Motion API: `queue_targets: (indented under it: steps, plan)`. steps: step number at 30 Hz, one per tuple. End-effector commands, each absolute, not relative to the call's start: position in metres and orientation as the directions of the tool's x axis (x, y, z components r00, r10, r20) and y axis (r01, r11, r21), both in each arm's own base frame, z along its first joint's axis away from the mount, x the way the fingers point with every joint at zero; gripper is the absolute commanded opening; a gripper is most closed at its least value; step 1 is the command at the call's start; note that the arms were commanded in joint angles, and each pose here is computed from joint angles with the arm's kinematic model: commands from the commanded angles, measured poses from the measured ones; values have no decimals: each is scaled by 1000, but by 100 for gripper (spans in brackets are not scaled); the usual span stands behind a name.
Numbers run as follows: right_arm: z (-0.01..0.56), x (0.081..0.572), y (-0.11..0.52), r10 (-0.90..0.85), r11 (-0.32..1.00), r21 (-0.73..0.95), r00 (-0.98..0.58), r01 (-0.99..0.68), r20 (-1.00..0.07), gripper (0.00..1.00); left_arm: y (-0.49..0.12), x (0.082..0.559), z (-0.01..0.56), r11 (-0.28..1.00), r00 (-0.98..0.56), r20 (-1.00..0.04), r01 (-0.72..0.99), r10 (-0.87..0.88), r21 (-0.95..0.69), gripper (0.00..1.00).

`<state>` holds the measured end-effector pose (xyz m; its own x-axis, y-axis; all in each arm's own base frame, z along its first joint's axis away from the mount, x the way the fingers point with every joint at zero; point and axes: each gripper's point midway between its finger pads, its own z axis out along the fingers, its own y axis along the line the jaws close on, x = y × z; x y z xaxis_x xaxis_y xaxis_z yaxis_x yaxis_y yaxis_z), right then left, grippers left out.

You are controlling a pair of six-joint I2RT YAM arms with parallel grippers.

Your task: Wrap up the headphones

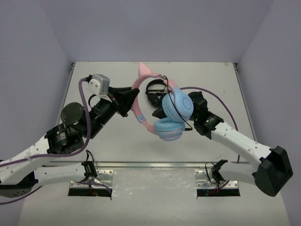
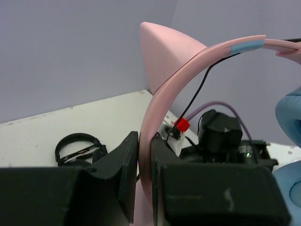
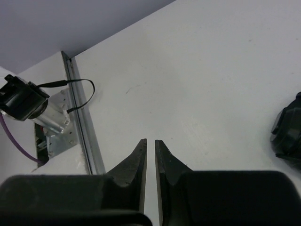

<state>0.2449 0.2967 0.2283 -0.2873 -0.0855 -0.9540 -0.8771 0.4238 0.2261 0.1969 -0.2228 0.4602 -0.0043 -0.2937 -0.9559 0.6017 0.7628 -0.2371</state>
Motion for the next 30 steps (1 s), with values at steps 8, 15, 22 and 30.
queue_targets:
  steps: [8, 15, 22, 30]
  plan:
    - [238, 227, 313, 94, 276, 312, -298, -909, -950, 1, -148, 219, 546, 726, 154, -724, 324, -673, -606, 0]
    - [201, 212, 299, 12, 372, 289, -306, -882, -952, 1, -111, 239, 529, 762, 279, -731, 1, -622, -648, 0]
    - [169, 205, 272, -104, 555, 206, -313, -806, -944, 1, -95, 273, 524, 784, 353, -780, -170, -517, -597, 0]
    - [170, 190, 261, -183, 614, 131, -302, -779, -936, 1, -80, 307, 512, 794, 375, -841, -325, -390, -513, 0]
